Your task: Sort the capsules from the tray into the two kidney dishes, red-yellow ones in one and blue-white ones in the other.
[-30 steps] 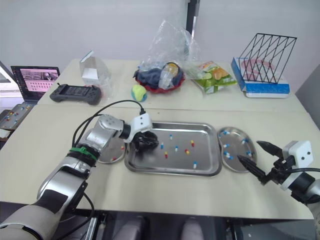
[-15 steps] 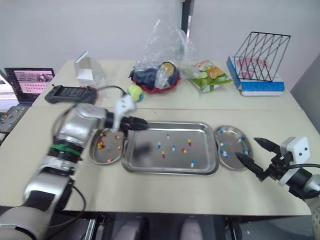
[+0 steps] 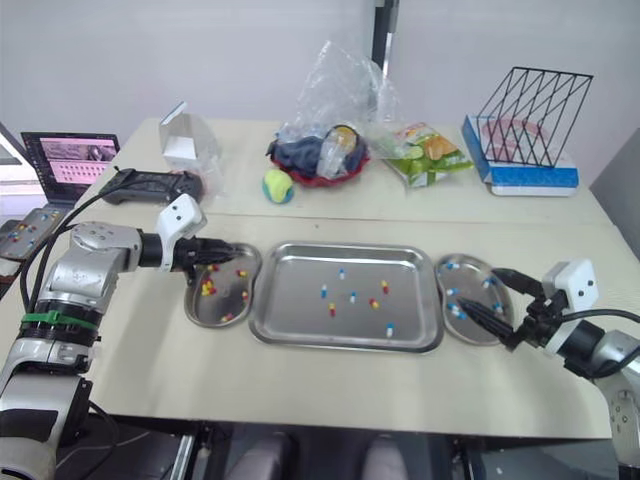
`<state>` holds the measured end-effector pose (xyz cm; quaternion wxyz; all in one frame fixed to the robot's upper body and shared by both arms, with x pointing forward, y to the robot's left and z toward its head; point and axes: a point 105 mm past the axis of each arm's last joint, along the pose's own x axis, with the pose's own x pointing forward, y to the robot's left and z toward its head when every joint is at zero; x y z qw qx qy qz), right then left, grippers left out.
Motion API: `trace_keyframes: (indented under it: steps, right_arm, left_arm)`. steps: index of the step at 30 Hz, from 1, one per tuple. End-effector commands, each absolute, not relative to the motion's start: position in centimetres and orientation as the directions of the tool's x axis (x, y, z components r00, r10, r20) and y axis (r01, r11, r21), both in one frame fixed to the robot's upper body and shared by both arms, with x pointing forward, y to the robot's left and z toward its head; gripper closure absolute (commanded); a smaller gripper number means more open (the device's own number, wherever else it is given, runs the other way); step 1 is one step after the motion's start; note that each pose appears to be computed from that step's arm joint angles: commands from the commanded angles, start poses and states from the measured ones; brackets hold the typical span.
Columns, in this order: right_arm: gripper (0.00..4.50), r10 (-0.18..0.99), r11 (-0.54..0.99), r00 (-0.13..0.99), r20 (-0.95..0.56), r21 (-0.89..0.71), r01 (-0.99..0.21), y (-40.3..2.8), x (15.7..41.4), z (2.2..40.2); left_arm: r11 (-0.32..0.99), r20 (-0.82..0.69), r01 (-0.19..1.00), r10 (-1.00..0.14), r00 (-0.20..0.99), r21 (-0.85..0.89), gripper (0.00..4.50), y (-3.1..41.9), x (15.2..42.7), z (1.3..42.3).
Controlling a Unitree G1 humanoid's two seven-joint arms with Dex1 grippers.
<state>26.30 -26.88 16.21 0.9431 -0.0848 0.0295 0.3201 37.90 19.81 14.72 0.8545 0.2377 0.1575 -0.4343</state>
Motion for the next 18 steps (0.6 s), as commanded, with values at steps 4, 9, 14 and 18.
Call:
trace_keyframes:
  steps: [4, 9, 14, 18]
  right_arm:
    - [0.00, 0.600, 0.772, 0.793, -0.105, -0.186, -0.608, -27.1, 26.1, 17.3]
    - [0.00, 0.596, 0.775, 0.795, -0.107, -0.183, -0.605, -27.2, 26.0, 17.1]
    - [0.00, 0.598, 0.774, 0.795, -0.105, -0.183, -0.606, -27.2, 26.1, 17.2]
    - [0.00, 0.596, 0.775, 0.796, -0.105, -0.185, -0.604, -27.5, 26.1, 17.3]
  left_arm:
    - [0.516, -0.507, 0.809, -0.635, 0.583, 0.282, 3.06, 21.0, 37.6, 13.6]
    - [0.543, -0.451, 0.793, -0.655, 0.606, 0.277, 1.40, 21.3, 38.0, 15.2]
    - [0.569, -0.376, 0.778, -0.681, 0.628, 0.267, 0.02, 21.8, 38.1, 17.3]
    - [0.585, -0.334, 0.767, -0.691, 0.641, 0.263, 0.02, 22.3, 37.9, 18.5]
